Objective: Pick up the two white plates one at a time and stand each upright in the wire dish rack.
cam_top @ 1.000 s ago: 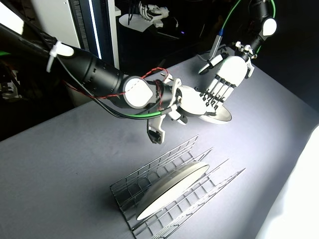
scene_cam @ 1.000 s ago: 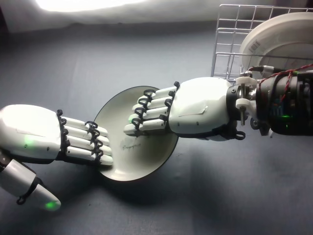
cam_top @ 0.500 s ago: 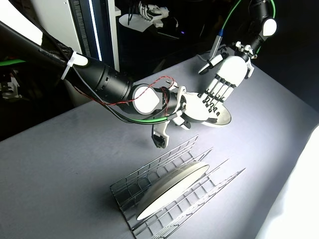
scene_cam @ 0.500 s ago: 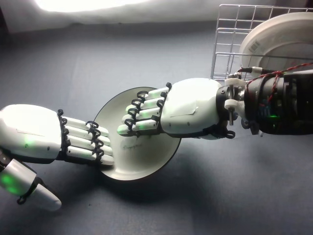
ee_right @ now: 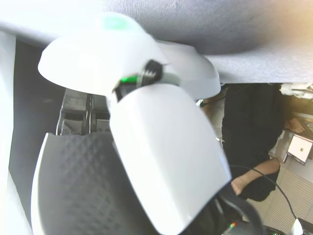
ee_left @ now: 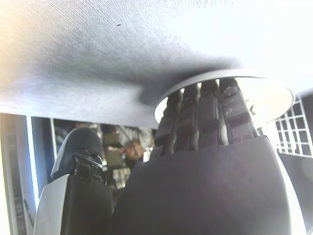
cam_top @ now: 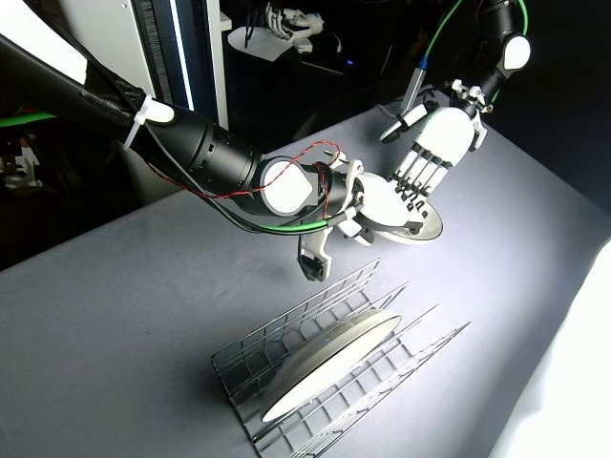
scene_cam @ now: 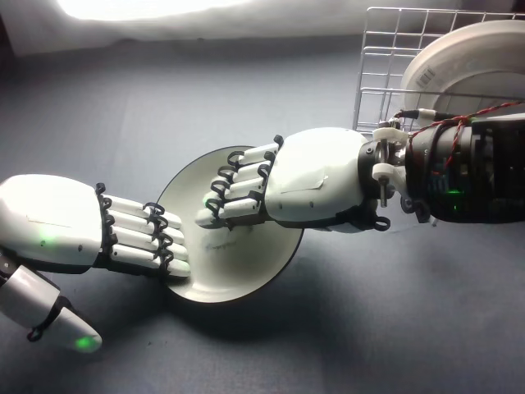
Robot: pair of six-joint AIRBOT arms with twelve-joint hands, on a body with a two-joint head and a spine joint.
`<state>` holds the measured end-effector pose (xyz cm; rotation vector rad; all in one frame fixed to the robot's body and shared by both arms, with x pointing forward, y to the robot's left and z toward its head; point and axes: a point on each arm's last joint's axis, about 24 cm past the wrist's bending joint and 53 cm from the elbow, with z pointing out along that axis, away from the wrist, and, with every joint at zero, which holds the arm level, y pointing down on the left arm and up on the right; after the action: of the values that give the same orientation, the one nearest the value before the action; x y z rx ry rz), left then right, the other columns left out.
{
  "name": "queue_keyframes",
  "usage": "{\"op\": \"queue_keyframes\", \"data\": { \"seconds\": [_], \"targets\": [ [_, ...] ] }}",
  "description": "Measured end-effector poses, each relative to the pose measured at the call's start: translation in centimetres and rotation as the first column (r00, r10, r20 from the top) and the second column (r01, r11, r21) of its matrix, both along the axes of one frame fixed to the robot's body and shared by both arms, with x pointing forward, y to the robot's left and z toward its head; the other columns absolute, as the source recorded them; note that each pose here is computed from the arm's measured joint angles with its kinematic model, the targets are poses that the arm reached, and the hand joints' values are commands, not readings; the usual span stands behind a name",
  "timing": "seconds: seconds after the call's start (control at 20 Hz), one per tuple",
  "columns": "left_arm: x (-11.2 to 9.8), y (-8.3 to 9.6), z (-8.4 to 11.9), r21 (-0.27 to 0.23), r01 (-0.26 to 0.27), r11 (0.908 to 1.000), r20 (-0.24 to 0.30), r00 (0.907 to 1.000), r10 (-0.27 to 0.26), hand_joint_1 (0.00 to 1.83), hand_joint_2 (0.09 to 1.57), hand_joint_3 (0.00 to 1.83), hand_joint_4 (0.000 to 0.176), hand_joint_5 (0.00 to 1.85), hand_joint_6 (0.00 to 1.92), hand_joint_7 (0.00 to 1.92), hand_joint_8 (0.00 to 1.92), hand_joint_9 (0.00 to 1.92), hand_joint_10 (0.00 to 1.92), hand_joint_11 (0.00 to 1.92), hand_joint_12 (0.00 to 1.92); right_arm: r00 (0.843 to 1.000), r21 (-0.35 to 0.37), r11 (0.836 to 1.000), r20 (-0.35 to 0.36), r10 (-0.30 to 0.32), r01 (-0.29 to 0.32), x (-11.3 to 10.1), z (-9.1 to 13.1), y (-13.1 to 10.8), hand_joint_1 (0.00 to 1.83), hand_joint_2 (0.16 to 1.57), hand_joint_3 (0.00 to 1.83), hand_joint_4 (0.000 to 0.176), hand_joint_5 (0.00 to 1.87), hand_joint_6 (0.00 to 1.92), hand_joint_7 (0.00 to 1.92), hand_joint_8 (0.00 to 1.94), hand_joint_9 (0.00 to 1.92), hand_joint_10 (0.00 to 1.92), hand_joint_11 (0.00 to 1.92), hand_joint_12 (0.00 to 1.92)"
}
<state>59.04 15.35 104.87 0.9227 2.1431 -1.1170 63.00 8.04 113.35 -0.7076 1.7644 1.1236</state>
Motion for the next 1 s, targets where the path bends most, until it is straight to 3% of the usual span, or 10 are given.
{"op": "queue_keyframes", "data": {
  "seconds": [0.05, 0.1, 0.2, 0.25, 0.3, 0.35, 0.4, 0.5, 1.0],
  "targets": [
    [0.0, 0.0, 0.0, -0.001, -0.001, 1.0000, -0.001, 1.0000, 0.001, 0.00, 1.24, 0.00, 0.000, 0.15, 0.00, 0.12, 0.00, 0.07, 0.00, 0.02, 0.01, 1.000, 0.000, 1.000, 0.000, 0.000, 0.000, 0.0, 0.0, 0.0, 1.83, 1.23, 0.00, 0.000, 0.36, 0.02, 0.38, 0.01, 0.47, 0.03, 0.37, 1.82],
    [0.1, 0.0, 0.1, -0.007, -0.008, 0.9999, -0.005, 1.0000, 0.008, 0.00, 1.24, 0.00, 0.000, 0.14, 0.00, 0.11, 0.00, 0.07, 0.00, 0.02, 0.01, 1.000, 0.004, 1.000, 0.011, 0.012, -0.012, -0.2, 0.2, 0.1, 1.83, 1.23, 0.00, 0.000, 0.45, 0.02, 0.47, 0.01, 0.54, 0.03, 0.38, 1.85],
    [0.1, 0.0, 0.1, -0.007, -0.008, 0.9999, -0.005, 1.0000, 0.008, 0.00, 1.24, 0.00, 0.000, 0.14, 0.00, 0.11, 0.00, 0.06, 0.00, 0.01, 0.01, 1.000, 0.008, 1.000, 0.010, 0.016, -0.016, -0.3, 0.2, 0.1, 1.83, 1.14, 0.00, 0.000, 0.71, 0.04, 0.75, 0.02, 0.76, 0.05, 0.55, 1.66],
    [0.1, 0.0, 0.1, -0.007, -0.008, 0.9999, -0.005, 1.0000, 0.008, 0.00, 1.24, 0.00, 0.000, 0.15, 0.00, 0.11, 0.00, 0.06, 0.00, 0.01, 0.01, 1.000, 0.015, 1.000, 0.009, 0.021, -0.021, -0.4, 0.4, 0.2, 1.28, 1.15, 0.05, 0.000, 0.81, 0.95, 0.87, 0.02, 0.85, 0.05, 0.61, 1.11],
    [0.2, 0.1, 0.2, -0.007, -0.009, 0.9999, -0.005, 1.0000, 0.009, 0.00, 1.24, 0.00, 0.000, 0.14, 0.00, 0.11, 0.00, 0.06, 0.00, 0.01, 0.01, 1.000, 0.025, 0.999, 0.005, 0.023, -0.024, -0.5, 0.6, 0.2, 1.35, 1.13, 0.01, 0.000, 0.86, 1.09, 0.98, 0.69, 0.88, 0.97, 0.72, 1.10],
    [0.2, 0.1, 0.1, -0.004, -0.008, 1.0000, 0.001, 1.0000, 0.008, 0.00, 1.24, 0.00, 0.000, 0.14, 0.00, 0.11, 0.00, 0.06, 0.00, 0.02, 0.01, 1.000, 0.030, 0.999, 0.004, 0.024, -0.024, -0.5, 0.7, 0.1, 1.37, 1.12, 0.00, 0.000, 0.85, 1.11, 1.04, 0.80, 0.92, 1.12, 0.80, 1.13],
    [0.2, 0.1, 0.1, -0.003, -0.009, 1.0000, 0.000, 1.0000, 0.009, 0.00, 1.24, 0.00, 0.000, 0.14, 0.00, 0.11, 0.00, 0.07, 0.01, 0.02, 0.02, 1.000, 0.032, 0.999, 0.006, 0.023, -0.023, -0.4, 0.8, -0.1, 1.37, 1.12, 0.00, 0.000, 0.84, 1.11, 1.03, 0.84, 0.95, 1.15, 0.83, 1.14],
    [0.3, 0.2, 0.1, -0.004, -0.012, 0.9999, -0.002, 0.9999, 0.012, 0.00, 1.24, 0.00, 0.000, 0.14, 0.00, 0.10, 0.00, 0.05, 0.00, 0.01, 0.01, 0.999, 0.042, 0.998, 0.007, 0.035, -0.036, -0.6, 1.0, 0.1, 1.38, 1.11, 0.00, 0.000, 0.86, 1.04, 0.99, 0.88, 1.01, 1.13, 0.91, 1.15],
    [0.6, 0.1, 0.5, -0.011, -0.016, 0.9998, 0.001, 0.9999, 0.016, 0.00, 1.24, 0.00, 0.000, 0.14, 0.00, 0.11, 0.00, 0.07, 0.00, 0.02, 0.02, 0.999, 0.043, 0.998, 0.010, 0.037, -0.037, -0.7, 1.1, -0.1, 1.38, 1.11, 0.00, 0.000, 0.86, 1.07, 0.98, 0.90, 0.99, 1.15, 0.88, 1.16]
  ]
}}
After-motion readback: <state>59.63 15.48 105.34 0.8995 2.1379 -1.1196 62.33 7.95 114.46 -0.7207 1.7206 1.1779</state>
